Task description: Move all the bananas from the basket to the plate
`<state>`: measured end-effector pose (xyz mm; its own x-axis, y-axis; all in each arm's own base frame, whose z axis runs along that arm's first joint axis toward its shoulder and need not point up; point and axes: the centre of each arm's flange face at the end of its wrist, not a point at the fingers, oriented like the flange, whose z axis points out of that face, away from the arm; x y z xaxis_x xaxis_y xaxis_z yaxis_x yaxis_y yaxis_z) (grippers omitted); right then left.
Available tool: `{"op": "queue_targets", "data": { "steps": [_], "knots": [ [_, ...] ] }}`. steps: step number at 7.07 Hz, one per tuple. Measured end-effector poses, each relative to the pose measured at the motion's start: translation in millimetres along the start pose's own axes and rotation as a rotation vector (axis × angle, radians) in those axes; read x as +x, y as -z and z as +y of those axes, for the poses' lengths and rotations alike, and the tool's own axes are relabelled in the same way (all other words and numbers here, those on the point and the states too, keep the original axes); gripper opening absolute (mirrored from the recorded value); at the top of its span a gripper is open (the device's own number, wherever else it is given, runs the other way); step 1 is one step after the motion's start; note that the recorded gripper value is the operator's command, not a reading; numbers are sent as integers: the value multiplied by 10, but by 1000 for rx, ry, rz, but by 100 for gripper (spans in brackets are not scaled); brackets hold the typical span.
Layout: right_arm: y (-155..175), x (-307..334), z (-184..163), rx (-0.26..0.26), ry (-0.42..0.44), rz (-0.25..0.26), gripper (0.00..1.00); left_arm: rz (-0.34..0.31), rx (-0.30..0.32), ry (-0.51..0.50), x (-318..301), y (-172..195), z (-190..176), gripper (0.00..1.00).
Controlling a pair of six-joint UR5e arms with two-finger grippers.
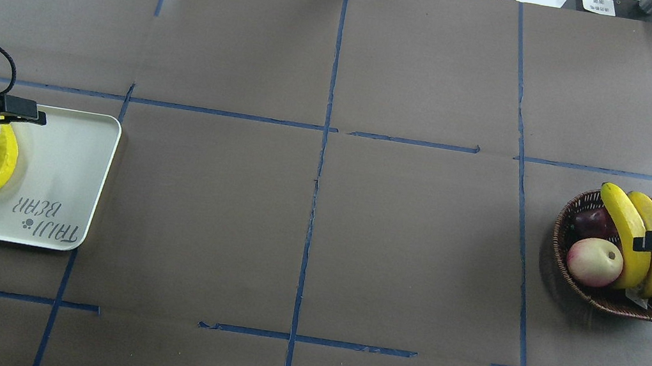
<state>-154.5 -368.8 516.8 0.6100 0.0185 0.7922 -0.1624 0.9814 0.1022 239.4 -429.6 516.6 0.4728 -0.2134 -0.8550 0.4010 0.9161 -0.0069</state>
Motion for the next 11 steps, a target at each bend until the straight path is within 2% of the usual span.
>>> {"op": "queue_targets", "data": {
  "steps": [3,4,5,6,8,9,10,11],
  "knots": [
    [-152,281,79,-20,83,66,100,17,0,39,110,0,-9,100],
    [-243,331,91,-27,94,87,97,18,-1,49,120,-6,-7,100],
    [-304,361,100,-33,101,99,81,18,-2,52,118,-14,-8,100],
    [-327,378,106,-36,106,104,70,17,-2,53,121,-24,-11,100],
    [-354,403,99,-38,116,109,59,17,-2,53,134,-48,-24,100],
    [-357,416,90,-37,125,110,40,17,-3,53,136,-57,-25,100],
    [-348,425,79,-34,128,110,13,16,-3,54,134,-62,-25,100],
    [-333,439,66,-29,128,111,2,16,-3,54,134,-62,-28,100]
  ]
}}
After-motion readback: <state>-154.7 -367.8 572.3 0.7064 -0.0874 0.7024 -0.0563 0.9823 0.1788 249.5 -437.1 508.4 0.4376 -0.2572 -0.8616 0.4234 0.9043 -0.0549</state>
